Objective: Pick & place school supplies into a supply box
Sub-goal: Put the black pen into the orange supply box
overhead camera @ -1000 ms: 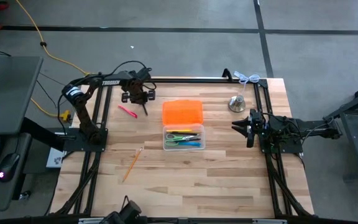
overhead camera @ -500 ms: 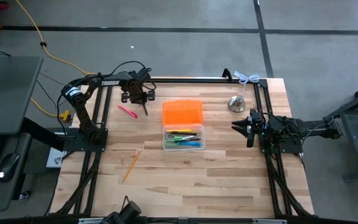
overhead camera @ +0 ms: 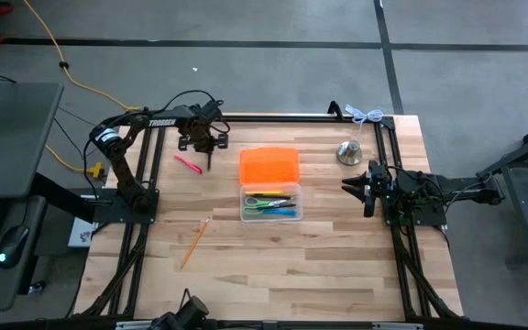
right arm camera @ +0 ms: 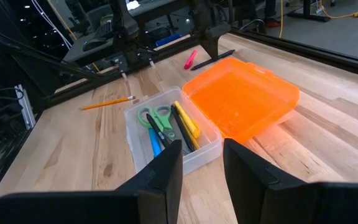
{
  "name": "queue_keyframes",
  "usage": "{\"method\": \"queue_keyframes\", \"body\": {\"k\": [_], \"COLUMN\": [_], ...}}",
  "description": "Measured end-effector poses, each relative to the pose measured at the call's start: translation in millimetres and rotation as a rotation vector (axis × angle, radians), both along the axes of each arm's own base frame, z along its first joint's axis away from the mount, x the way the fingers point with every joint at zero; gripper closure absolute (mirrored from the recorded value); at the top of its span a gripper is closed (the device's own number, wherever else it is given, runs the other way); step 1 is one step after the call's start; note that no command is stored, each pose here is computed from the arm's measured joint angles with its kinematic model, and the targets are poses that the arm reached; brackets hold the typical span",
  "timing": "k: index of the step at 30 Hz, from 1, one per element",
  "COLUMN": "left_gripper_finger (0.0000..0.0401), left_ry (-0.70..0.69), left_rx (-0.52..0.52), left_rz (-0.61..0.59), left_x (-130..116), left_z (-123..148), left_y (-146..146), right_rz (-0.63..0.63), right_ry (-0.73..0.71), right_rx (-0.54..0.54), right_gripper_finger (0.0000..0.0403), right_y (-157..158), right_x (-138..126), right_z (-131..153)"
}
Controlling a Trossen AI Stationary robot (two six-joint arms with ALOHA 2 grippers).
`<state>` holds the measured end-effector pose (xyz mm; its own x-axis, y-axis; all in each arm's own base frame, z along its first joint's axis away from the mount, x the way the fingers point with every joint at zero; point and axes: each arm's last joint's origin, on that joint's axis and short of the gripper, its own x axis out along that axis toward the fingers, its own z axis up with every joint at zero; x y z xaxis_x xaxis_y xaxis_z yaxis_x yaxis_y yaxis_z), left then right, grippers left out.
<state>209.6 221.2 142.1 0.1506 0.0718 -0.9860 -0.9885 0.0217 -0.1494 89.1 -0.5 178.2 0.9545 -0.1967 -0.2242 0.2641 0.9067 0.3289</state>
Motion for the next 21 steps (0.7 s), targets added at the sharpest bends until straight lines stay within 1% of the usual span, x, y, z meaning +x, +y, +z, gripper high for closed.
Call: {"method": "queue_keyframes", "body": {"k": [4,10,18,21], "left_gripper_finger": [0.0356,0.0367,0.0364,0.0366], "left_ry": [0.002,0.008,0.011,-0.002], "left_rx": [0.001,0.010,0.016,0.045], "left_rz": [0.000,-0.012,-0.034,-0.055], "left_x": [0.0,-0.1,2.5,6.8], "left_z": [-0.3,-0.2,5.3,9.7], "left_y": [0.0,0.3,3.1,7.9], "right_rz": [0.000,0.000,0.000,0.000], "right_ry": [0.000,0.000,-0.001,-0.001], "right_rx": [0.000,0.000,0.000,0.000], "right_gripper_finger": [0.0308,0.0308,0.0308,0.0308], "right_y": [0.0,0.0,0.0,0.0], "right_x": [0.0,0.0,0.0,0.0], "right_z": [0.0,0.0,0.1,0.1]}}
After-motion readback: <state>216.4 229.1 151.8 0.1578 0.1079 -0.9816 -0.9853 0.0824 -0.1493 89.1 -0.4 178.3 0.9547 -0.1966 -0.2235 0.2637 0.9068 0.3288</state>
